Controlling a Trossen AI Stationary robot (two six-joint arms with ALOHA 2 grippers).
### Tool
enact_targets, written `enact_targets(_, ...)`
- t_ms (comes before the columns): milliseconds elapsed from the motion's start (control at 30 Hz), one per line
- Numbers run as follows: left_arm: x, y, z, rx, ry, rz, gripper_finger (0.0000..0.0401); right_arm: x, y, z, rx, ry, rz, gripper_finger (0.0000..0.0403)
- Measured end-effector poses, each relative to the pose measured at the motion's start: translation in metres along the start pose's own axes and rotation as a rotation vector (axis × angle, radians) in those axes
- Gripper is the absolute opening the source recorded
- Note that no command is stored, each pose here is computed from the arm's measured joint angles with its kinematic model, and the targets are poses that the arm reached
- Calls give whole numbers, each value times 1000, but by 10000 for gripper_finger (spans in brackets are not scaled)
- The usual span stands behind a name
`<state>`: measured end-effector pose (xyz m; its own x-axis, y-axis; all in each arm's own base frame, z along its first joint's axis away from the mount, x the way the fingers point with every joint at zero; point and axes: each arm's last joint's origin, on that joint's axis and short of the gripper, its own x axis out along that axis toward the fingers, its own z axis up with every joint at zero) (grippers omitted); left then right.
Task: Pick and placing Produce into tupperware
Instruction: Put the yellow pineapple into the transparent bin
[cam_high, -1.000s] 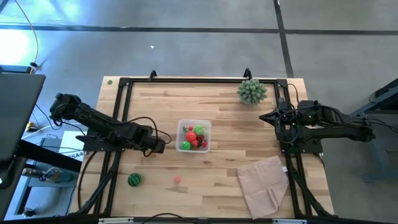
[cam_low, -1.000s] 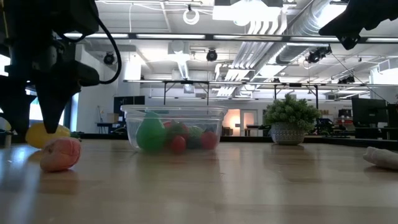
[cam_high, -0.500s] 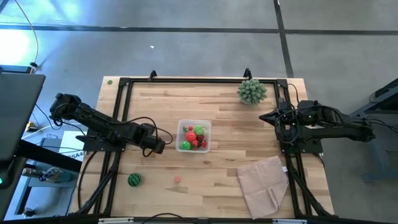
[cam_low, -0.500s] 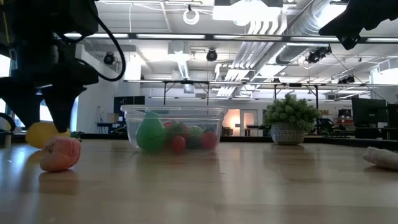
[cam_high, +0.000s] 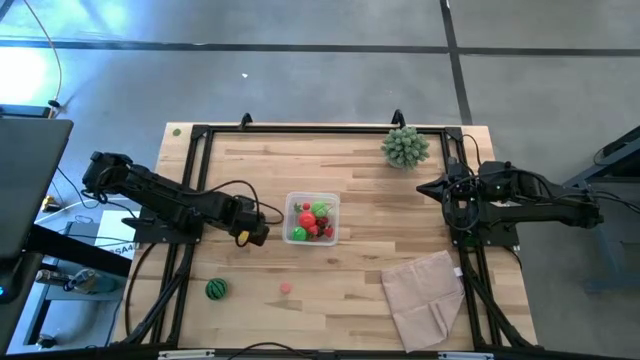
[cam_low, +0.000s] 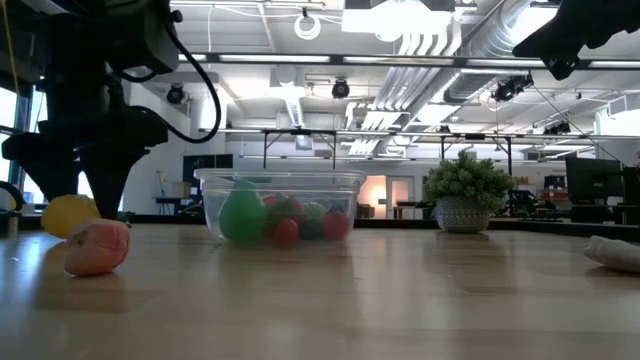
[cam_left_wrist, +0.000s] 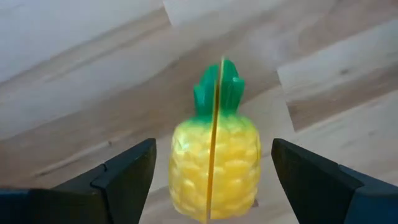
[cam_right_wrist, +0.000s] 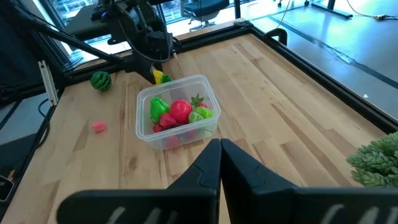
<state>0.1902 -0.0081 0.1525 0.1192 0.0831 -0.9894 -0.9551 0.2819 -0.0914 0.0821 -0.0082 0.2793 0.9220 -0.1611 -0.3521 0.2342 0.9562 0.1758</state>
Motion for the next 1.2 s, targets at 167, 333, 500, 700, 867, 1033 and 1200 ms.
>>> enact_targets(167, 0, 0, -1, 5, 31, 1, 295, 0, 0, 0, 0, 0, 0, 0)
enact_targets(333, 0, 1, -2, -1, 33, 8, 276, 0, 0, 0, 0, 0, 0, 0)
enact_targets(500, 2, 1, -2, -2, 37, 25, 255, 0, 0, 0, 0, 0, 0, 0)
enact_targets(700, 10, -1, -3, -12, 72, 48, 228, 0, 0, 0, 0, 0, 0, 0)
enact_targets(867, 11, -3, -3, -21, 74, 44, 214, 0, 0, 0, 0, 0, 0, 0)
enact_targets(1033, 11, -3, -3, -22, 72, 44, 214, 0, 0, 0, 0, 0, 0, 0)
enact_targets(1200, 11, -3, -2, -22, 60, 45, 215, 0, 0, 0, 0, 0, 0, 0)
